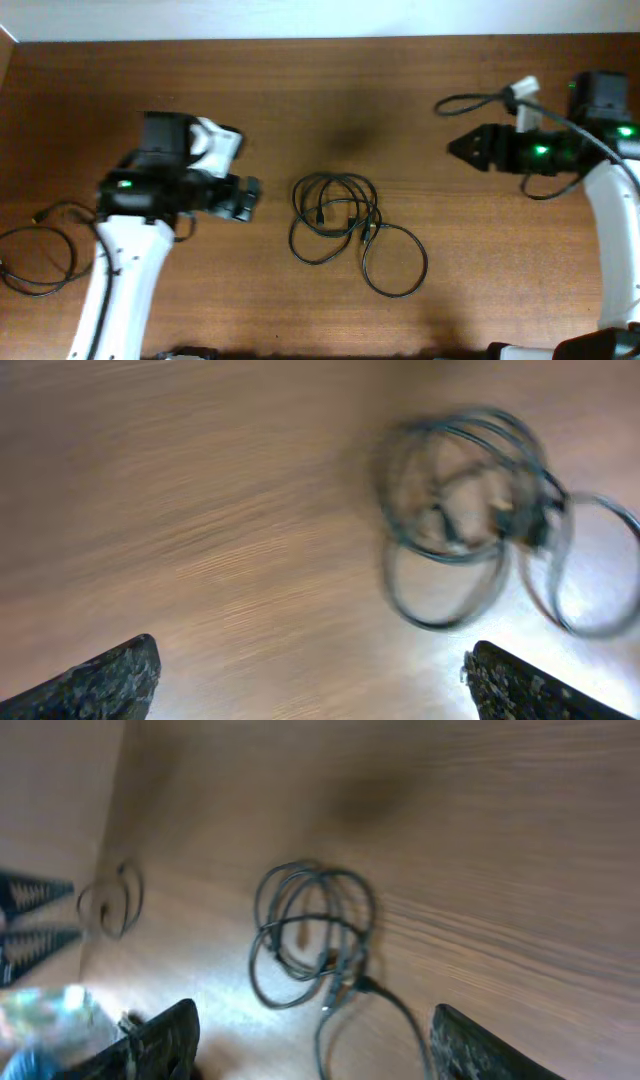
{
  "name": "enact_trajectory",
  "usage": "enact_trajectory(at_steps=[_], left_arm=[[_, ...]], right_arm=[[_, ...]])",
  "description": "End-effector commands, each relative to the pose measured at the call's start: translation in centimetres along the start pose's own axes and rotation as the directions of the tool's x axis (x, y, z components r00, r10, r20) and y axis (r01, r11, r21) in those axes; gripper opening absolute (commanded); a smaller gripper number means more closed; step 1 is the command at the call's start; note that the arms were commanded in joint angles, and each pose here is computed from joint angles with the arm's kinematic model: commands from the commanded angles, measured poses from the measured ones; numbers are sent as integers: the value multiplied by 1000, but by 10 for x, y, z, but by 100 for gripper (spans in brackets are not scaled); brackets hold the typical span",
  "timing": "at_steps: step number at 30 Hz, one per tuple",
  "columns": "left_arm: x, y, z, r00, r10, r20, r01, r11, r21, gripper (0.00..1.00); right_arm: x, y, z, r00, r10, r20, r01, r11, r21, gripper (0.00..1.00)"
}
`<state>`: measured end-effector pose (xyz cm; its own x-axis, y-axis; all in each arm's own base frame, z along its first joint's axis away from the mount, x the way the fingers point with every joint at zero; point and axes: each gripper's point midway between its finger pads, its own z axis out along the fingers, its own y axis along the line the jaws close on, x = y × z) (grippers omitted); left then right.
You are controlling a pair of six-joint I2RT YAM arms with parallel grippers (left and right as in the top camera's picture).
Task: Untangle cables
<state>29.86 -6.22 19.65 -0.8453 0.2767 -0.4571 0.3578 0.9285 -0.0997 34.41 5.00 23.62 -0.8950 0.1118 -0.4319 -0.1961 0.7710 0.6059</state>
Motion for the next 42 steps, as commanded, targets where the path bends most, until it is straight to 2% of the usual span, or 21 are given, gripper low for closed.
enact_trajectory(at_steps=[1,3,5,11,17,19,21,24,29,32,33,37,41,42], left_arm=[[-1,-38,24,989,139,-58,-134,988,80,99],[0,-60,48,975,198,-103,-185,975,125,99],[-3,-66,65,975,183,-123,-167,978,128,99],[-4,-55,127,975,-61,-215,67,998,19,99],[2,-41,180,957,-141,-255,131,990,-56,99],[5,-40,190,953,-143,-267,132,990,-58,88],[12,-39,198,944,-149,-294,136,989,-64,85],[15,-38,205,936,-187,-299,171,982,-76,66],[12,-38,207,939,-186,-289,172,982,-74,63],[19,-38,210,933,-194,-304,178,981,-79,38],[21,-38,211,930,-195,-312,179,981,-80,34],[29,-39,218,918,-198,-344,184,980,-73,22],[31,-45,220,913,-198,-357,197,980,-40,22],[32,-45,220,912,-198,-359,197,980,-41,16]], right_arm=[[-3,-33,-19,997,73,35,-77,991,111,73],[2,-49,-28,997,69,31,-73,983,166,73],[4,-53,-30,999,40,21,-43,982,183,73],[9,-65,-32,999,38,-2,-36,968,248,73],[11,-64,-32,999,33,-11,-29,968,247,73],[11,-64,-32,999,33,-11,-30,969,247,73],[11,-64,-32,999,33,-11,-30,969,247,73],[12,-64,-32,999,36,-13,-32,969,247,73],[12,-64,-32,999,36,-14,-32,969,246,73],[13,-64,-32,999,35,-17,-30,969,246,73],[13,-64,-32,999,35,-17,-29,969,246,73],[13,-64,-32,999,31,-18,-26,969,246,73],[13,-64,-32,999,33,-19,-27,969,246,73],[13,-64,-32,999,33,-19,-27,969,246,73]])
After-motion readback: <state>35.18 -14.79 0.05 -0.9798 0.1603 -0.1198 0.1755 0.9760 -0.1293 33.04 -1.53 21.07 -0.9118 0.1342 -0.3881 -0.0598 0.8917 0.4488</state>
